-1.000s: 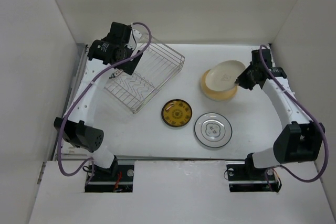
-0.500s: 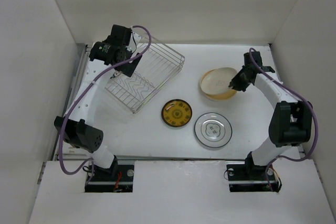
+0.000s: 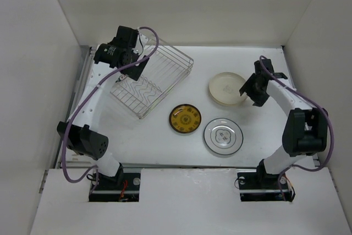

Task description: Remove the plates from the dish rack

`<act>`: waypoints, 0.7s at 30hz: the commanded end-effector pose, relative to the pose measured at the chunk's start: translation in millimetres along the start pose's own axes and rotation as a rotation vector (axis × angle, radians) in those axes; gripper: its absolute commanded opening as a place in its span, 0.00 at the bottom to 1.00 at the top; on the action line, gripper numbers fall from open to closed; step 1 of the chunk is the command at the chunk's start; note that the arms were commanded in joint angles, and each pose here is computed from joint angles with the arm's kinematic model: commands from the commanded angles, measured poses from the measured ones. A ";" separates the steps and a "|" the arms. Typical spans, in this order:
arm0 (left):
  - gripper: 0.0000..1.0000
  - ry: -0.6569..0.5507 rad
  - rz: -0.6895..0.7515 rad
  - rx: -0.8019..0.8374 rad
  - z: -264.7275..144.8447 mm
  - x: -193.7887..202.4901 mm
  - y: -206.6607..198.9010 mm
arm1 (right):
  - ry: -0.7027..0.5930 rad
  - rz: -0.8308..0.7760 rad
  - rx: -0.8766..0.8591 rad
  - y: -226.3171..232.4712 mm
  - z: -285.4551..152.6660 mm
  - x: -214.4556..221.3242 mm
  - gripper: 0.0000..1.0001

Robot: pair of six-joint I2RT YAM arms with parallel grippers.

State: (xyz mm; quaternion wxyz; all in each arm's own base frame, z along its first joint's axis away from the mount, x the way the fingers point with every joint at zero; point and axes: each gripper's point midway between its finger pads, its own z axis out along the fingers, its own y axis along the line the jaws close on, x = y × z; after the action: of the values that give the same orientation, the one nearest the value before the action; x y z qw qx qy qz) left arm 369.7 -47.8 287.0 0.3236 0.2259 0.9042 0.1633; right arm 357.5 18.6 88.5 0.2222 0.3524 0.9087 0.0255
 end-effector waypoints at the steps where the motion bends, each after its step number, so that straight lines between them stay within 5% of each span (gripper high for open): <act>1: 0.99 -0.007 -0.004 -0.004 0.0 -4.5 3.3 | -0.121 -0.026 0.006 -3.6 -37.3 -21.3 0.74; 8: 0.99 -0.042 -0.028 -0.090 7.7 -14.5 27.9 | -0.114 -0.135 -0.171 53.8 -55.3 -21.1 0.71; 13: 0.71 -0.002 -0.033 -0.162 36.2 -22.8 57.1 | -0.130 -0.211 -0.218 90.4 -70.0 -15.8 0.71; 21: 0.72 0.097 -0.058 -0.134 111.3 -25.0 82.4 | -0.126 -0.306 -0.305 127.9 -92.3 14.6 0.71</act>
State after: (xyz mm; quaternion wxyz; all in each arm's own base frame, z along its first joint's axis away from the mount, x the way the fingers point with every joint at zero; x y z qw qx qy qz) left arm 478.1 19.9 252.0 0.2982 0.1605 0.9140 0.2236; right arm 387.1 124.2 175.2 0.3150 0.1904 0.9247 0.0974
